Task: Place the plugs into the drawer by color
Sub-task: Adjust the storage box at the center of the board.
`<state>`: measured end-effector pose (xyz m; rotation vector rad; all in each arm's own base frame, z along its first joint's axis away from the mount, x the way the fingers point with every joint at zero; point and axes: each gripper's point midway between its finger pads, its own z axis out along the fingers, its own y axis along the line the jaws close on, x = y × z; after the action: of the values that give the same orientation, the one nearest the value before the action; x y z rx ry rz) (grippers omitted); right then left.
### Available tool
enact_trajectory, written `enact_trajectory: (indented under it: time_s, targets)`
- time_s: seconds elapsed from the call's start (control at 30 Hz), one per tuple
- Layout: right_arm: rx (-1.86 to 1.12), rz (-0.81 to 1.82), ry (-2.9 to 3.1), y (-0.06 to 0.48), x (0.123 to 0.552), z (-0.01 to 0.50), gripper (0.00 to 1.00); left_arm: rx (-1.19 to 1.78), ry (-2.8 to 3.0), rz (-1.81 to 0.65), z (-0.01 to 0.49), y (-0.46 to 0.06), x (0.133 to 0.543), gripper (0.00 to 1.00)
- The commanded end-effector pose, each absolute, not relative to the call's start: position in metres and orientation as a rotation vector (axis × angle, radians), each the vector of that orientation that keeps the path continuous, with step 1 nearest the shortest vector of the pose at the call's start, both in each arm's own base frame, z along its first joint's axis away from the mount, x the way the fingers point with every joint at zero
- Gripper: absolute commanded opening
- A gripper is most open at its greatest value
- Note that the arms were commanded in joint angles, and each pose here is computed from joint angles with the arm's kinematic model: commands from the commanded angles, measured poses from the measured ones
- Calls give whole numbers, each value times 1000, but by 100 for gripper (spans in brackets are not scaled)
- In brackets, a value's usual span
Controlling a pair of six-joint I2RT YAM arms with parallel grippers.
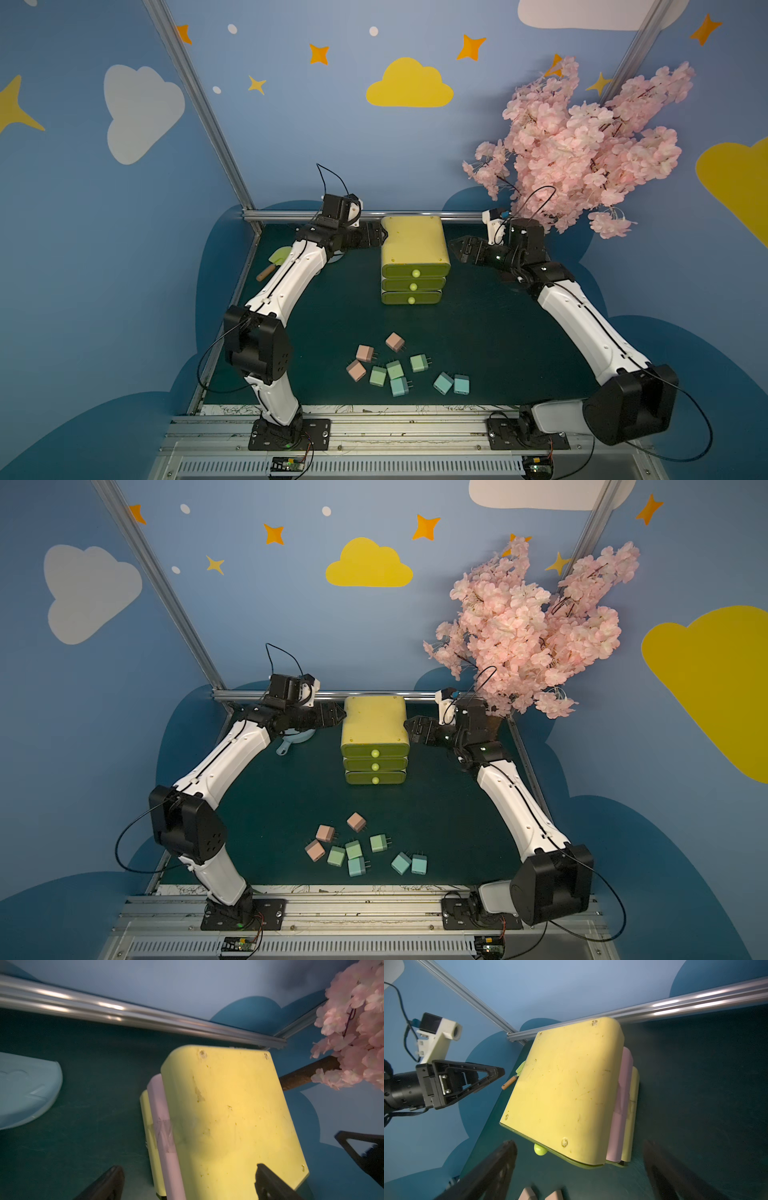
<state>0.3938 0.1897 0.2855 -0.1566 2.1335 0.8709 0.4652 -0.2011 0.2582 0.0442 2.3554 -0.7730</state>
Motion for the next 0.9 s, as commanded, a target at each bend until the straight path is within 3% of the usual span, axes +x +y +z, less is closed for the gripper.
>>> enact_trajectory:
  time_s: [0.0,0.4,0.7,0.87]
  targets:
    - [-190,1023,2147,211,397,286,98,49,2427,-967,258,-215,448,100]
    - [-381,1096,2213,264,433,240,94,132,2450,-1154,247,-248,417,100]
    - [-650,1157,2147,334,448,248,92,193,2412,-1149,256,-252,388,99]
    - [-684,1090,2108,335,467,273,92,192,2401,-1135,259,-249,378,99]
